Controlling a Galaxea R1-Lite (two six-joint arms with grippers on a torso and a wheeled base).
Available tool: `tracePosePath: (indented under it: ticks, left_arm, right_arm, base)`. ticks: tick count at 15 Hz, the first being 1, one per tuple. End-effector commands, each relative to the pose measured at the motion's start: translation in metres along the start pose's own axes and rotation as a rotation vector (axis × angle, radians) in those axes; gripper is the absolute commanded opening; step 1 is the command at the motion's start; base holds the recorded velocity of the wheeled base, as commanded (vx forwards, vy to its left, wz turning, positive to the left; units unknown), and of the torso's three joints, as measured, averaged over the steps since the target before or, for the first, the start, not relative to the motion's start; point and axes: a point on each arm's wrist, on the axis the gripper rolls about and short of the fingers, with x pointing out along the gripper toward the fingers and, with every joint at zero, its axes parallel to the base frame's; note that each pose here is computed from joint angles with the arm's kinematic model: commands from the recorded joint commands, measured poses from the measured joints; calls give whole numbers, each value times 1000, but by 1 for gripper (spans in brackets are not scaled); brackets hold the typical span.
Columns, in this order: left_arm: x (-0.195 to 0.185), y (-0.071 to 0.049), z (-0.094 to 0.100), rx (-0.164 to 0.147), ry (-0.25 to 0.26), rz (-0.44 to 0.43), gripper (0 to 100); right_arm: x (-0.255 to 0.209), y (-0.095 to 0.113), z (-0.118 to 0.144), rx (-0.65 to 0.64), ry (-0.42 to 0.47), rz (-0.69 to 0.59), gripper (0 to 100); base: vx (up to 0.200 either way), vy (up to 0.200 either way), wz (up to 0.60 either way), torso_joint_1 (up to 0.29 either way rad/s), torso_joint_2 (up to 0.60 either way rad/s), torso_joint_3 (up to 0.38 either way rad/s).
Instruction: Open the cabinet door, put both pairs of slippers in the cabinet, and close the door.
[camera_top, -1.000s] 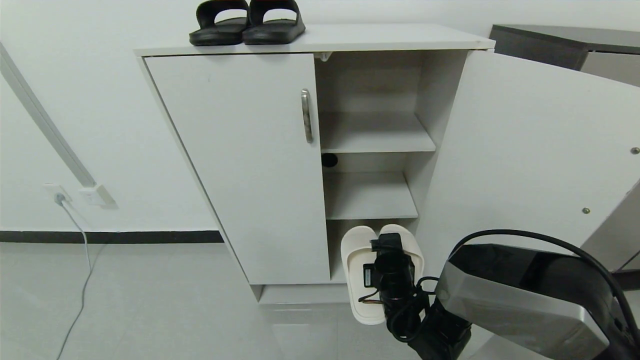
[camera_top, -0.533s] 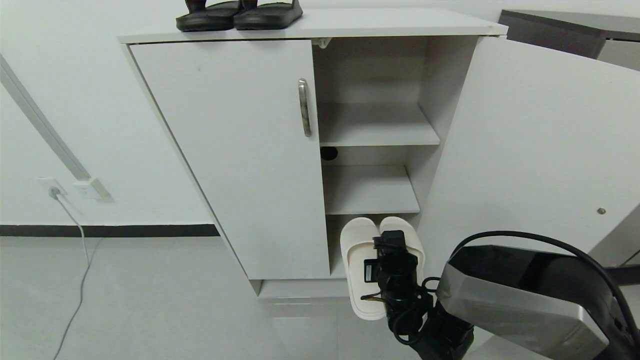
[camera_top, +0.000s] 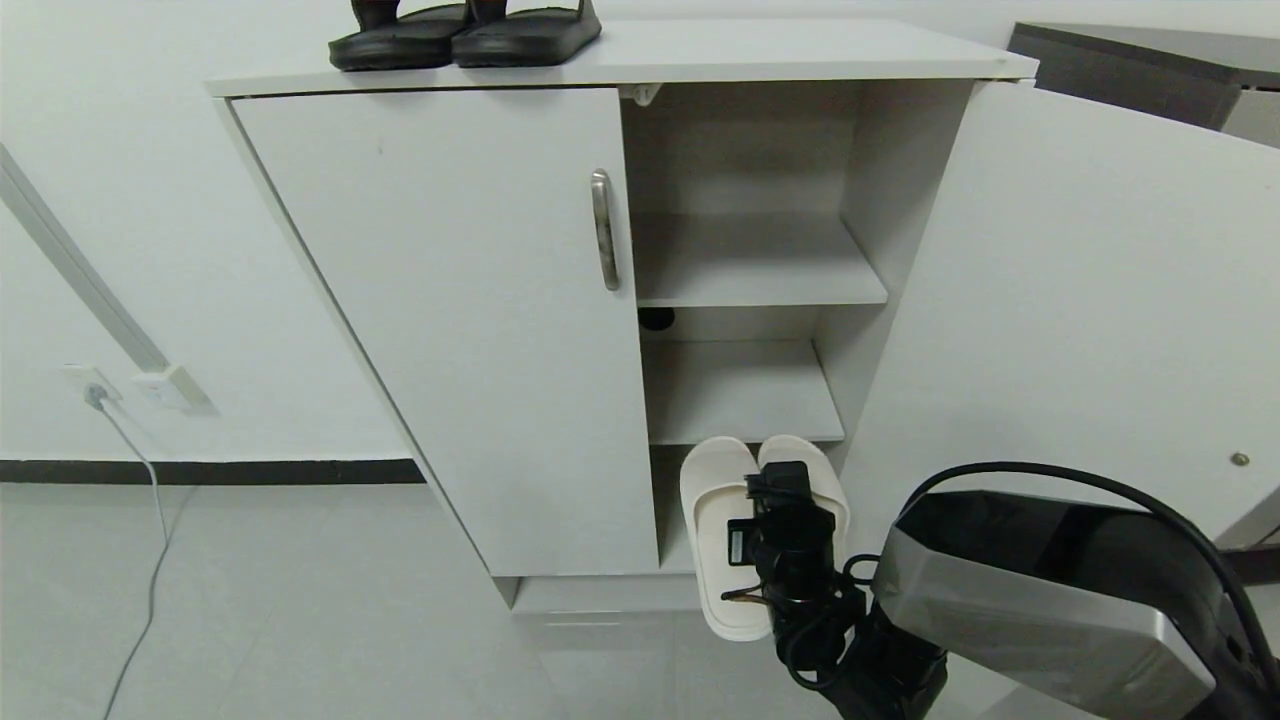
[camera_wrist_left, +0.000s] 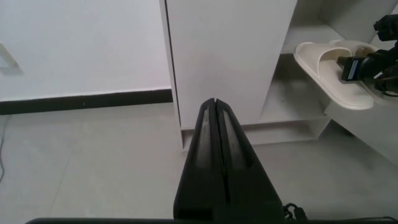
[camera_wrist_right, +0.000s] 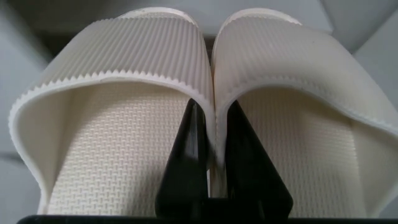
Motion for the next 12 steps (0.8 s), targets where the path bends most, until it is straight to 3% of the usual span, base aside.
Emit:
tracePosePath:
  ticks: [1,5,12]
  left_arm:
    - [0,0,0,0,0,0,0]
    - [0,0,0,-1,0,0,0]
    - [0,0,0,-1,0,2,0]
  right_arm:
    - [0,0,7,14,-17,0,0]
    - [1,0,9,2,-29,3,0]
    - [16,5,20,1,-38,11,0]
  base:
    - [200,0,0,22,2,12]
    - [200,0,0,0,2,4]
    - [0,0,0,0,0,0]
